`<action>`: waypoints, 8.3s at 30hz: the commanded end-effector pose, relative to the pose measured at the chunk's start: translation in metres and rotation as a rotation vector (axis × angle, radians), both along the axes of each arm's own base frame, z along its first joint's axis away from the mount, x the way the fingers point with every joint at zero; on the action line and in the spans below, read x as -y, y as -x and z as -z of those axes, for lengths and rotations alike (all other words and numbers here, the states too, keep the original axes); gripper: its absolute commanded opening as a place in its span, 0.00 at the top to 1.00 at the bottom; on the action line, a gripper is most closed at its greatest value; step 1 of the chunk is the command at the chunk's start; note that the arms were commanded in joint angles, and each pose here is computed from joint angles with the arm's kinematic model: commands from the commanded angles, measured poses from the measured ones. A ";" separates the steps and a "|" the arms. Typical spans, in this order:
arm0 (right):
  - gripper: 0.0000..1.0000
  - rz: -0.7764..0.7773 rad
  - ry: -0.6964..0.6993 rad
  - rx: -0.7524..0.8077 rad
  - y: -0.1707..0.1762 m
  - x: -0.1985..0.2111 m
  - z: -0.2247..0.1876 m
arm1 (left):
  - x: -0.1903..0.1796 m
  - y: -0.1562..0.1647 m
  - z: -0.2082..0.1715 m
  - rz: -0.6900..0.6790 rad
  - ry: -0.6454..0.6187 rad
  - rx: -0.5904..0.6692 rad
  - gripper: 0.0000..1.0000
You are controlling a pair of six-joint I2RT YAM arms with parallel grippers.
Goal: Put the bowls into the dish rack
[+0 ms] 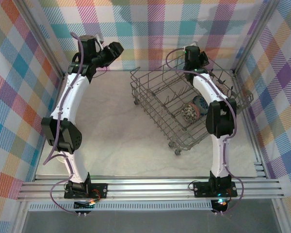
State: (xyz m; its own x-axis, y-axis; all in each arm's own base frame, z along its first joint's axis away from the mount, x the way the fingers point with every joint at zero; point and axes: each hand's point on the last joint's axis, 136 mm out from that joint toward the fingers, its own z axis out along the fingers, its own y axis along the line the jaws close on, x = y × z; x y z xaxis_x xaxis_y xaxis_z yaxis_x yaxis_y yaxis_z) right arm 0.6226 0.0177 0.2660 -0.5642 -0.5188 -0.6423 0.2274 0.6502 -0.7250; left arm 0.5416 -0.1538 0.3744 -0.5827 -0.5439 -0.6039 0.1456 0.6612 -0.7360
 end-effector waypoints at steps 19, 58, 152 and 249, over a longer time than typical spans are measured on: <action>1.00 0.067 0.087 -0.009 -0.016 0.038 -0.004 | 0.006 -0.022 0.051 0.063 -0.033 -0.100 0.33; 1.00 -0.071 0.199 -0.043 -0.014 0.006 0.019 | 0.007 -0.022 0.064 0.057 0.006 -0.116 0.34; 0.00 -0.645 -0.817 -0.302 0.105 -0.157 -0.023 | -0.186 0.353 0.206 -0.426 -0.445 -1.156 0.31; 0.58 -1.235 -1.118 0.081 0.220 -0.340 -0.160 | 0.057 0.073 -0.115 -0.362 0.313 0.009 1.00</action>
State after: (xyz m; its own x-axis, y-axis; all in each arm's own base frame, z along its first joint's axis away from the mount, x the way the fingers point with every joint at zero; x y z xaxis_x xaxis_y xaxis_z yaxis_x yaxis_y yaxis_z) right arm 0.3922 0.3625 0.3895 -0.2706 0.0036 -0.9627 -0.8009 0.5540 0.2272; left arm 0.4687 -0.2092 0.4467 -0.3784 -0.8381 -0.3929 -0.1502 0.4745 -0.8674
